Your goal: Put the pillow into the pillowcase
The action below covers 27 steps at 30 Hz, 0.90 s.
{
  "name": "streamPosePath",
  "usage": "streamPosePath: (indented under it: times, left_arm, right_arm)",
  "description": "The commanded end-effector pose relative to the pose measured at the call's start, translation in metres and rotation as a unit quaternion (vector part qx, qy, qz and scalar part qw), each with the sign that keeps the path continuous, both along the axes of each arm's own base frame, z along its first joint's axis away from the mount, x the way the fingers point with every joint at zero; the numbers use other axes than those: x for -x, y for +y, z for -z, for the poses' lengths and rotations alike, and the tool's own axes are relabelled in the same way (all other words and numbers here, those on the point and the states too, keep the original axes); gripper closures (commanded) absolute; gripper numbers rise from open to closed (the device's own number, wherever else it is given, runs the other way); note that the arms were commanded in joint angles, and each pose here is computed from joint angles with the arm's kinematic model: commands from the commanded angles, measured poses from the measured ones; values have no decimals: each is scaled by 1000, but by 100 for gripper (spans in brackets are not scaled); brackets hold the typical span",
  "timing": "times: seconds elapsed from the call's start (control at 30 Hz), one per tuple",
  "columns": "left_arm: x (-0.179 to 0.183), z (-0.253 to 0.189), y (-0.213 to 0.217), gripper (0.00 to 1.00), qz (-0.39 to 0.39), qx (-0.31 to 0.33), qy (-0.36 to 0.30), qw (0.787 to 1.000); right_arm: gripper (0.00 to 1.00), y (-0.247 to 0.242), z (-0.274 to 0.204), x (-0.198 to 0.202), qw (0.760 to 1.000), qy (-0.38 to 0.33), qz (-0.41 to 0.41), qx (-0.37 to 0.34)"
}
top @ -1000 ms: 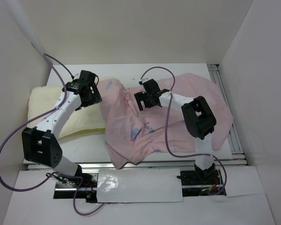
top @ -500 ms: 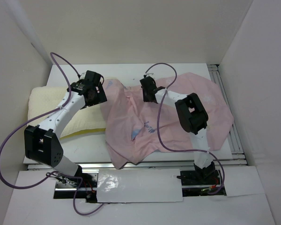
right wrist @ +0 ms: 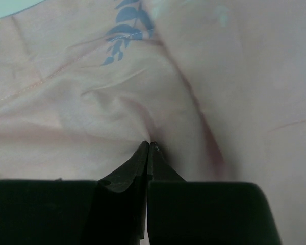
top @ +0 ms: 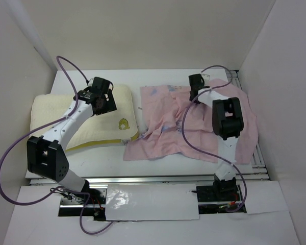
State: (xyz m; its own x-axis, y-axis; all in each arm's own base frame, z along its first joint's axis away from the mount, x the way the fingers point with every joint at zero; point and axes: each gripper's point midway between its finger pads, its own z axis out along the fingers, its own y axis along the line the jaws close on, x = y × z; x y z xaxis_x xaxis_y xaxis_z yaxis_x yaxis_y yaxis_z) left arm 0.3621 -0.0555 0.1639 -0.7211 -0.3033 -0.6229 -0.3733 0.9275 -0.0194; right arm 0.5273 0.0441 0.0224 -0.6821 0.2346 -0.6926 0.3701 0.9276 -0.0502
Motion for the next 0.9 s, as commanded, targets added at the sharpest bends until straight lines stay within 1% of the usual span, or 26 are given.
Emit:
streamPosePath:
  times: [0.0,0.03,0.07,0.1,0.13,0.17,0.2,0.23,0.3,0.37,0.5,0.53,0.57,0.6,0.63,0.7,0.73,0.8,0.87]
  left_arm:
    - [-16,-1,-12,0,33,2,-17,999]
    - [-15,3,-17,0,45,-3,-11,999]
    - [-20,0,-24,0,53,3,-17,998]
    - [-21,0,-28,0,61,1,-16,998]
    - [-23,8,-41,0,78,8,-10,997]
    - [-25,8,-49,0,93,11,-7,996]
    - [-29,8,-57,0,105,14,-12,994]
    - [-28,13,-68,0,118,19,-8,993]
    - [-33,23,-75,0,128,13,4,992]
    - [-31,38,-76,0,131,12,26,991]
    - [-27,74,-80,0,126,15,72,989]
    - [-25,91,-81,0,129,15,95,987]
    - [-24,100,-81,4,128,12,106,986]
    - [-22,110,-83,10,125,17,118,985]
    - [-25,125,-86,25,122,21,131,984]
    - [-28,137,-95,89,126,38,142,981]
    - [-27,142,-103,100,131,58,146,979]
    - [-27,148,-106,100,134,65,149,978]
    - [-33,133,-99,100,121,51,122,984]
  right_arm:
    - [100,-44,-3,20,998,48,16,40]
    - [100,-41,-6,17,999,40,1,36]
    - [91,-33,-4,17,998,50,-37,29]
    - [83,-29,-13,13,997,41,-53,24]
    - [73,-19,-26,6,997,22,-76,22]
    - [54,-11,-30,7,995,20,-97,24]
    - [40,3,-32,11,991,23,-124,35]
    - [14,12,-45,9,990,8,-137,39]
    - [6,27,-55,13,988,2,-145,53]
    - [3,35,-70,19,987,-3,-151,60]
    - [3,56,-91,36,985,-16,-162,58]
    - [3,56,-97,36,986,-24,-156,52]
    - [3,63,-100,46,984,-20,-168,48]
    - [3,70,-102,50,985,-24,-168,41]
    - [3,78,-100,56,983,-17,-182,33]
    - [3,88,-105,62,981,-22,-193,19]
    - [3,88,-105,62,981,-22,-193,19]
    - [3,107,-109,68,976,-26,-216,11]
    - [3,122,-110,73,971,-29,-238,-4]
